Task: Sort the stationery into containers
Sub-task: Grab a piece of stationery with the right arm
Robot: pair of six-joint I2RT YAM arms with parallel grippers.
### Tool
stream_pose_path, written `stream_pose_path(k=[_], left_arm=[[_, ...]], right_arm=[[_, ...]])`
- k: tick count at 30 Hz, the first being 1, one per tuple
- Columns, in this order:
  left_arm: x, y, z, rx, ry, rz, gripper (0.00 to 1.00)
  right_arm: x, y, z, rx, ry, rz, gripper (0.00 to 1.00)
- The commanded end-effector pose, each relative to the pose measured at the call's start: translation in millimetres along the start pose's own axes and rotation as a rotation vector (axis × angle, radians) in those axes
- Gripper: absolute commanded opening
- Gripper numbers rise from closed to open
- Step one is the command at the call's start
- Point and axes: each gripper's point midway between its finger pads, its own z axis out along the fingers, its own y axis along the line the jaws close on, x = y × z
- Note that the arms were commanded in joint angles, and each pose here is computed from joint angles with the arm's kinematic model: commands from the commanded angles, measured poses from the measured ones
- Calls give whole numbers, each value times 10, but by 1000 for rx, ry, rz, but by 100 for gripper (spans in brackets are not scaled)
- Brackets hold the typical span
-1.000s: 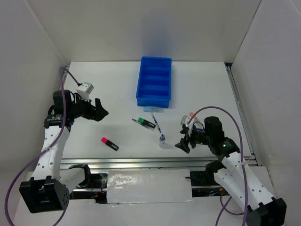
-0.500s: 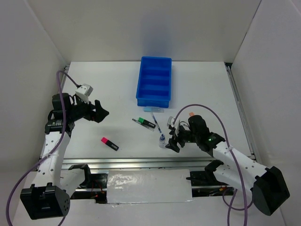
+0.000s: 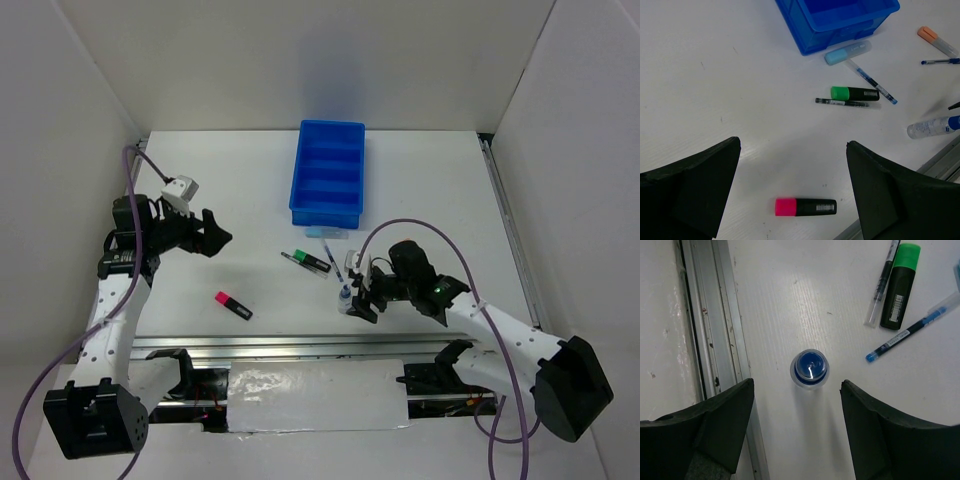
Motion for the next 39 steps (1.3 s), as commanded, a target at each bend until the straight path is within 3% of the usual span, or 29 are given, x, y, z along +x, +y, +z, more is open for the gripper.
stream_pose_path(k=[1,13,23,27,28,29,32,35,39], left_arm=[[-103,-21,18,24,-36,34,99],[-23,-28,-9,21,-28,67,99],[42,-25,-41,10,-18,93,99],[43,-6,-59,-1,-18,103,99],[50,-12,-61,1,-15,106,99],[53,-9,-59,1,-14,109,99],[66,2,-65,-4,-9,115,99],[102,9,-67,-1,6,116,99],[133,-10,-67,12,30,105,99]], right_arm=[[-276,-42,6,-10,-45,-52,76],[-342,-26,138,-45,-39,-69,66],[-385,-42,210,-65,-34,-74,46],[-375,-74,233,-63,-10,-80,27],[-422,-94,224,-61,-11,-97,14],[-420,-108,209,-56,0,-100,8],[-395,-145,103,-62,63,-125,0],[-378,-201,-58,-64,168,-165,0],[-124,-143,-292,-169,442,-133,0]])
